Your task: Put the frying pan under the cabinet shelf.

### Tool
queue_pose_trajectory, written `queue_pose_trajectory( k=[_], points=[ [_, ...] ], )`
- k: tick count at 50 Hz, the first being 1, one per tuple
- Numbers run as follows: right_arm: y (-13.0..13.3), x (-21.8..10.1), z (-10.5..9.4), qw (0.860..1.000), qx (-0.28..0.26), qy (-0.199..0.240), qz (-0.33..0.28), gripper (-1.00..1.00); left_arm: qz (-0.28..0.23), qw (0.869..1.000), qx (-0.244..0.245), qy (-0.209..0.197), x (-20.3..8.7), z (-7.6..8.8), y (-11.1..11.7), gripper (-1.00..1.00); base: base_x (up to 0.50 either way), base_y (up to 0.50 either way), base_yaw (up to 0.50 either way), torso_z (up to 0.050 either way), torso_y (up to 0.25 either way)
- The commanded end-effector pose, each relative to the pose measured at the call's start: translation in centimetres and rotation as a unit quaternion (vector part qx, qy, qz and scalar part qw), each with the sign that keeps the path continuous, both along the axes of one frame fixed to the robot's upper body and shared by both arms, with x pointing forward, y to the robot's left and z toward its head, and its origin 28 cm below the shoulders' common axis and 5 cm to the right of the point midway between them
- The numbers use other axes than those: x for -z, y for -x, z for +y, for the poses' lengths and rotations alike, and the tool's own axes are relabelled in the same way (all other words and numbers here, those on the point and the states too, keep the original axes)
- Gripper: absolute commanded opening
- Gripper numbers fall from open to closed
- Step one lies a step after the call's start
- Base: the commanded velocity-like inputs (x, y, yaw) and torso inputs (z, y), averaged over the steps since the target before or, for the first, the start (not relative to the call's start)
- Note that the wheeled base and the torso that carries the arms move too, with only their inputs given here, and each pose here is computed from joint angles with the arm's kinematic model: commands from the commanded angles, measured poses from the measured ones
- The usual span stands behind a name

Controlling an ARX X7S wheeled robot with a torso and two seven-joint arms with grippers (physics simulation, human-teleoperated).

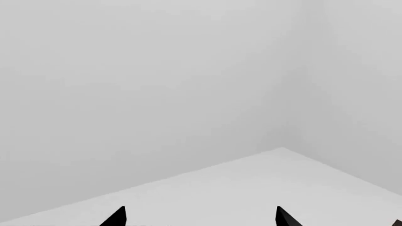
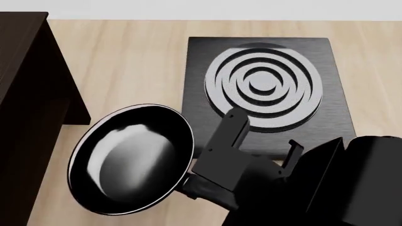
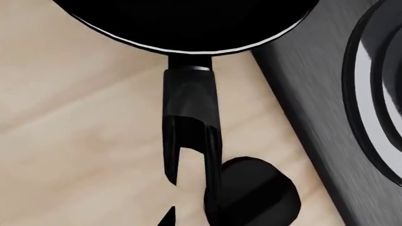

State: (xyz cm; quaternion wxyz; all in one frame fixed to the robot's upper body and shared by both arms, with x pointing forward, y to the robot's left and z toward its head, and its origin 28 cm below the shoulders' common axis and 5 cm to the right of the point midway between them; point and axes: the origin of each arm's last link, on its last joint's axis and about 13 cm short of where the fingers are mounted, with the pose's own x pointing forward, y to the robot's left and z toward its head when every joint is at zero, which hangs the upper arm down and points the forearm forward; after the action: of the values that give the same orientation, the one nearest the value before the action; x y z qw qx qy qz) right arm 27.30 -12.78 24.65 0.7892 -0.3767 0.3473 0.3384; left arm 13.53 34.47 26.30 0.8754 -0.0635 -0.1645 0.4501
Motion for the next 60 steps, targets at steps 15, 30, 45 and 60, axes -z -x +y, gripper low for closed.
queue_pose_trajectory(
  k=[15,30,45,60],
  points=[
    [-1.4,0.6,1.6,0.999,-0.036,0.002,-0.019,-1.00,0.002,1.000,0.001,-0.001,0.0,0.0,-0.1,1.00,0.00,0.00,0.00,0.001,0.001],
    [-2.2,1.9,2.4,0.998,-0.053,-0.010,-0.014,-1.00,0.004,1.000,0.000,-0.002,0.2,0.1,-0.1,1.00,0.00,0.00,0.00,0.001,0.001],
    [-3.3,3.6,3.3,0.997,-0.071,-0.011,-0.003,-1.00,0.007,1.000,0.002,-0.004,0.2,-0.1,-0.2,1.00,0.00,0.00,0.00,0.000,0.001],
    [-4.1,4.8,4.3,0.996,-0.094,-0.007,0.006,-1.00,0.010,1.000,0.000,-0.003,0.5,0.1,-0.3,1.00,0.00,0.00,0.00,0.001,0.001]
  ],
)
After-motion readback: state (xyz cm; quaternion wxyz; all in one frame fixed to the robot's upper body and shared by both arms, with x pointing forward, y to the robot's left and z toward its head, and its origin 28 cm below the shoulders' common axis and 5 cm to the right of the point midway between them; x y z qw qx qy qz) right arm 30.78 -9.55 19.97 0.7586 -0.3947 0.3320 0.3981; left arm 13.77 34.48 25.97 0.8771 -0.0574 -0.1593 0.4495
